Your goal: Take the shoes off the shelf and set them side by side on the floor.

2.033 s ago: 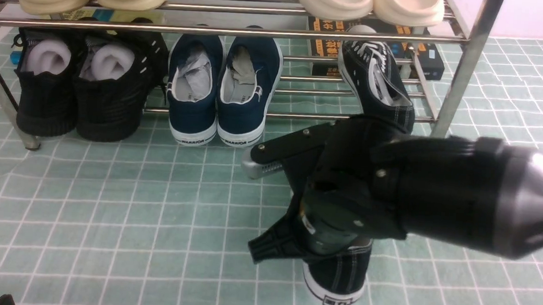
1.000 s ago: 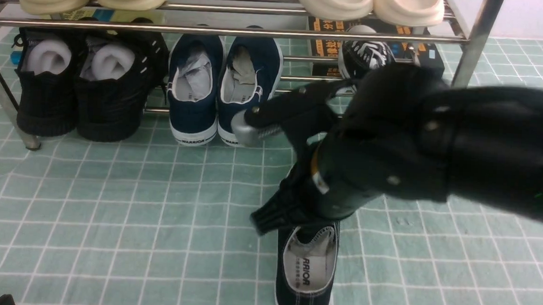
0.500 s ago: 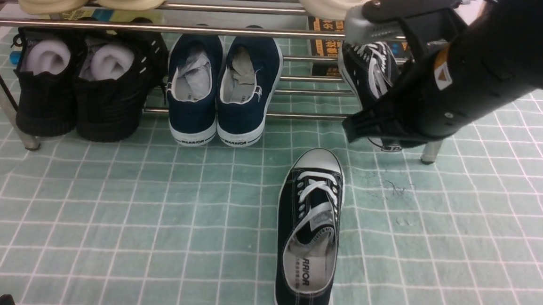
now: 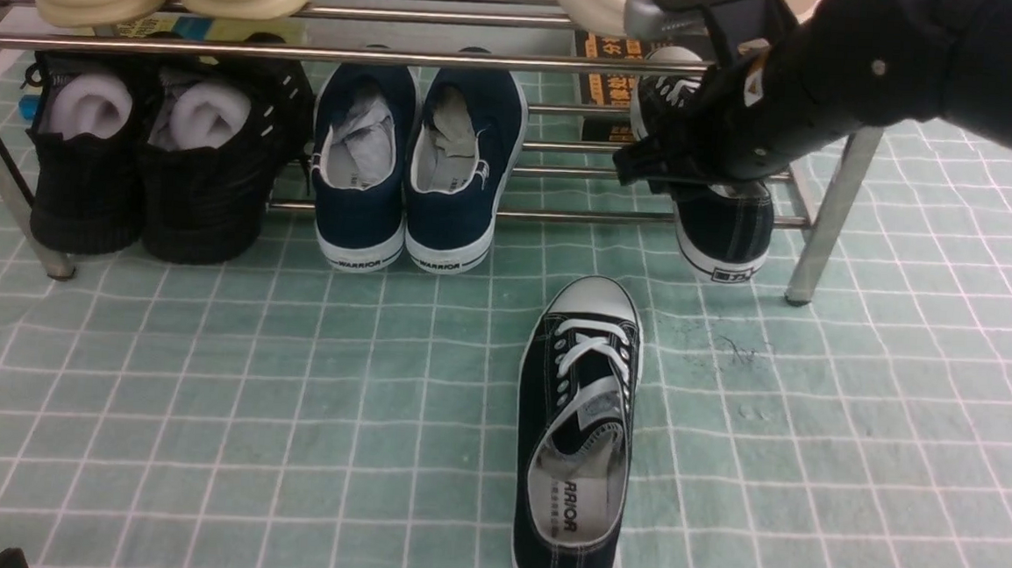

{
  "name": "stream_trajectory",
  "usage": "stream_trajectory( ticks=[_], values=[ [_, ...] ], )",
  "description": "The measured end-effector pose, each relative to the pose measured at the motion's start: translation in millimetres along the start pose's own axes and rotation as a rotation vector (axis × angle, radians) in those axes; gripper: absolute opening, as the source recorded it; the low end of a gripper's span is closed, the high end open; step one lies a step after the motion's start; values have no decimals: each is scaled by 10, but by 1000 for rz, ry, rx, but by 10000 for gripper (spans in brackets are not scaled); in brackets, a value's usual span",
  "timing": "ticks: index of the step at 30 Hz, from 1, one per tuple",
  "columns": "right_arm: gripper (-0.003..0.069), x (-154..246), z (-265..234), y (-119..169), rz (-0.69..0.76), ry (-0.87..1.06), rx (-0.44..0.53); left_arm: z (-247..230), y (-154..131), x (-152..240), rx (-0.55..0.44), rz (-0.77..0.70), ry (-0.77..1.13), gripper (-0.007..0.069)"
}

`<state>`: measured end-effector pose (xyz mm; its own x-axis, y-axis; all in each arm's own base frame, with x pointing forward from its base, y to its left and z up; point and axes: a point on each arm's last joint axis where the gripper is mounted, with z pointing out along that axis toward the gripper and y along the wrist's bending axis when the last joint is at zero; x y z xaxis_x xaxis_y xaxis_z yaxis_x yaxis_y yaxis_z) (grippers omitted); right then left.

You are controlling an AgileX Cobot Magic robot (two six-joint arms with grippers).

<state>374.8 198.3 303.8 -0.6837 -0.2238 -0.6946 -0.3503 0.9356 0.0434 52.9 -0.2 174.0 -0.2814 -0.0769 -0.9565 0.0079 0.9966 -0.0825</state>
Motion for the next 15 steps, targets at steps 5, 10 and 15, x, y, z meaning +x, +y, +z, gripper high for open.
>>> stream_trajectory(
  ticks=[5, 10, 15],
  values=[
    [384, -16, 180, -93, 8, -40, 9, 0, 0, 0, 0, 0, 0, 242],
    [372, -13, 290, -145, -5, -56, 24, 0, 0, 0, 0, 0, 0, 242],
    [363, 44, 452, -259, -3, -29, 51, 0, 0, 0, 0, 0, 0, 242]
  ],
)
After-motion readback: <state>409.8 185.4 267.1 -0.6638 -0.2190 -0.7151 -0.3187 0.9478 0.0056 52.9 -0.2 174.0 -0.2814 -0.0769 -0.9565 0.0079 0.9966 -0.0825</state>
